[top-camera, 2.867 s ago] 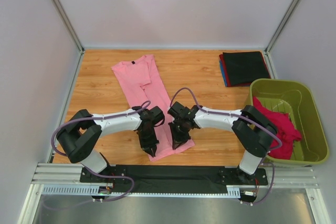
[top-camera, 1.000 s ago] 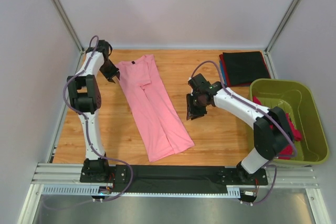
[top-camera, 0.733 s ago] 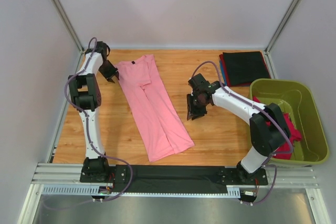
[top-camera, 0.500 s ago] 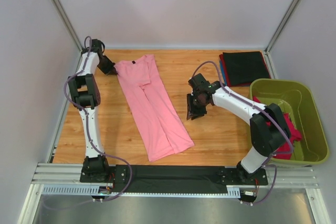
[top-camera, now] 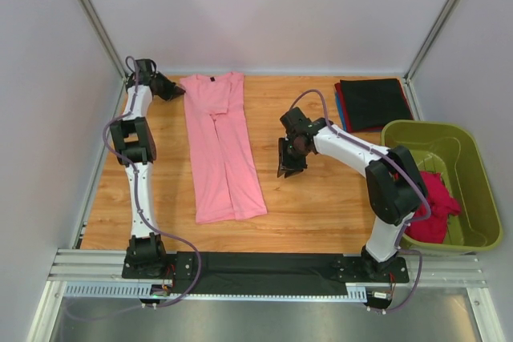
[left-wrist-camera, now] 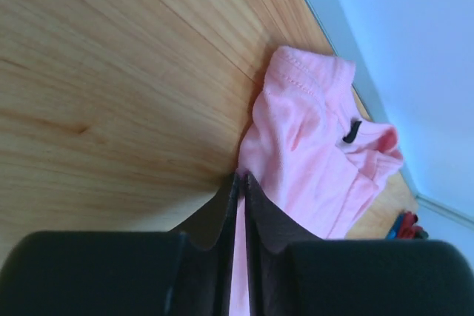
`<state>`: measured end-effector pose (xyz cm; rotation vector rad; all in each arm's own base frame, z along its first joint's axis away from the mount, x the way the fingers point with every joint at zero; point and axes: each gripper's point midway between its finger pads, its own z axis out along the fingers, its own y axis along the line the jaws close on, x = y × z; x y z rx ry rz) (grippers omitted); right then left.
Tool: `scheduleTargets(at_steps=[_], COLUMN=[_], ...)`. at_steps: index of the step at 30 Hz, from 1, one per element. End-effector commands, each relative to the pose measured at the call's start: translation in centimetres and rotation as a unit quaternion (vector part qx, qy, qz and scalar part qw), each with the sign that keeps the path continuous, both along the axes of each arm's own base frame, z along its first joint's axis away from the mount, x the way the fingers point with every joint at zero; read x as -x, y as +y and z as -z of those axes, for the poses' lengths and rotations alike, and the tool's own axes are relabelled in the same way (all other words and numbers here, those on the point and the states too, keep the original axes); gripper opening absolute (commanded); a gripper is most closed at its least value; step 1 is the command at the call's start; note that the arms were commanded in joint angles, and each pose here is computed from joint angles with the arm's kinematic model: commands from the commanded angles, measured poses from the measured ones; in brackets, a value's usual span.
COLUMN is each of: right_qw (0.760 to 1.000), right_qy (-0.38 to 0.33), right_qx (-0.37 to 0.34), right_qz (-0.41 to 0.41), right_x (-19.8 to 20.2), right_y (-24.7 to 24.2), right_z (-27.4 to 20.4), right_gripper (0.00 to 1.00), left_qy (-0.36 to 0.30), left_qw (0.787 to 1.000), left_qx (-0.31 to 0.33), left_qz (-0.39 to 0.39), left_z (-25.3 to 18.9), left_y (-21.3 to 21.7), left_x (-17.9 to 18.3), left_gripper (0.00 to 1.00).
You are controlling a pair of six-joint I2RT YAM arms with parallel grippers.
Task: Fold and stack the t-shirts
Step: Fold the tshirt
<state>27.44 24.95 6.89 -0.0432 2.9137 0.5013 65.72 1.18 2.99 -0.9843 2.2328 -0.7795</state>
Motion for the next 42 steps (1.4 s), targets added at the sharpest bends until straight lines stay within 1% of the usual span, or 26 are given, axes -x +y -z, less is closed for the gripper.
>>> scheduleTargets(at_steps=[1,2,3,4,5,6,7,8,9,10,12,13,14,15,17,18,19,20,21,22,23,27,30,33,37,42], right_qw=[0.999,0.999,0.998,0.998,0.997,0.997,0.996,0.995,0.995,0.994,0.992,0.992,0.992,0.992,0.993,0.993,0.992,0.991,0.991,0.990,0.990,0.988,0.987,0.986,0.986,0.985], right_qy=[-0.004,0.003,0.010,0.010,0.020,0.024,0.026,0.041,0.041,0.043,0.065,0.067,0.066,0.064,0.069,0.073,0.086,0.082,0.090,0.091,0.095,0.097,0.098,0.099,0.099,0.107], right_qx=[-0.038,-0.048,-0.054,-0.063,-0.070,-0.075,-0.079,-0.086,-0.094,-0.100,-0.105,-0.105,-0.105,-0.101,-0.088,-0.089,-0.091,-0.100,-0.096,-0.100,-0.104,-0.113,-0.115,-0.119,-0.116,-0.114], right_qz=[0.002,-0.002,-0.005,-0.009,-0.011,-0.012,-0.014,-0.012,-0.011,-0.011,-0.011,-0.016,-0.019,-0.025,-0.030,-0.029,-0.029,-0.027,-0.026,-0.027,-0.029,-0.046,-0.053,-0.060,-0.061,-0.070], right_x=[-1.3,-1.0,-0.8,-0.8,-0.3,-0.2,0.0,0.7,0.8,1.1,2.4,2.9,3.3,3.6,4.8,5.1,5.9,6.0,6.5,6.9,7.2,8.0,8.4,8.5,8.4,8.8], right_y=[2.1,2.5,2.8,3.1,3.2,3.4,3.5,3.5,3.7,3.8,3.7,3.9,3.8,3.7,3.2,3.1,2.8,3.0,2.7,2.7,2.8,3.5,3.9,4.4,4.8,5.7], right_z=[-0.5,-0.5,-0.4,-0.4,-0.2,-0.2,0.0,0.4,0.4,0.4,1.0,1.1,1.0,1.0,1.6,1.7,2.3,2.2,2.7,3.0,3.2,3.5,3.7,3.8,4.1,4.5], right_gripper=[0.30,0.31,0.32,0.33,0.34,0.36,0.37,0.41,0.42,0.43,0.44,0.44,0.44,0.43,0.42,0.41,0.41,0.41,0.41,0.41,0.41,0.41,0.41,0.41,0.41,0.41], left_qy=[-0.025,-0.019,-0.003,0.006,0.019,0.048,0.063,0.084,0.113,0.133,0.169,0.174,0.175,0.188,0.205,0.228,0.230,0.221,0.220,0.213,0.226,0.239,0.268,0.275,0.288,0.301], left_qw=[0.999,0.999,0.999,0.999,1.000,0.998,0.997,0.995,0.990,0.986,0.979,0.977,0.977,0.973,0.965,0.956,0.956,0.956,0.957,0.959,0.953,0.945,0.939,0.938,0.934,0.929], left_qx=[0.045,0.047,0.034,0.024,0.000,-0.019,-0.036,-0.059,-0.077,-0.098,-0.110,-0.117,-0.116,-0.114,-0.120,-0.123,-0.112,-0.082,-0.079,-0.049,-0.037,-0.012,-0.025,-0.053,-0.065,-0.047], left_qz=[0.009,0.018,0.027,0.029,0.021,0.025,0.025,0.015,0.021,0.012,0.022,0.032,0.046,0.068,0.111,0.135,0.146,0.173,0.172,0.179,0.198,0.224,0.213,0.204,0.202,0.210], left_z=[-1.1,-1.4,-1.7,-1.9,-2.1,-2.7,-3.2,-3.3,-4.4,-4.8,-6.5,-6.9,-7.4,-7.7,-7.7,-7.4,-7.3,-6.8,-6.2,-6.1,-5.1,-3.6,-2.5,-1.9,-1.2,0.8], left_y=[-0.2,-0.4,-0.4,-0.3,0.3,0.7,1.1,2.0,2.2,2.8,2.3,2.0,1.2,-0.4,-2.3,-4.0,-5.3,-7.8,-8.4,-9.7,-11.9,-15.1,-14.8,-13.7,-13.2,-13.6], left_x=[-0.6,0.2,2.1,3.1,4.2,6.8,8.1,9.3,12.0,13.4,17.7,19.2,20.6,23.6,27.3,31.1,32.8,36.1,37.5,38.9,42.0,46.3,48.3,48.8,49.4,50.3], left_gripper=[0.18,0.23,0.27,0.34,0.37,0.41,0.47,0.47,0.47,0.47,0.47,0.47,0.48,0.48,0.49,0.50,0.50,0.51,0.52,0.53,0.53,0.54,0.54,0.54,0.55,0.54])
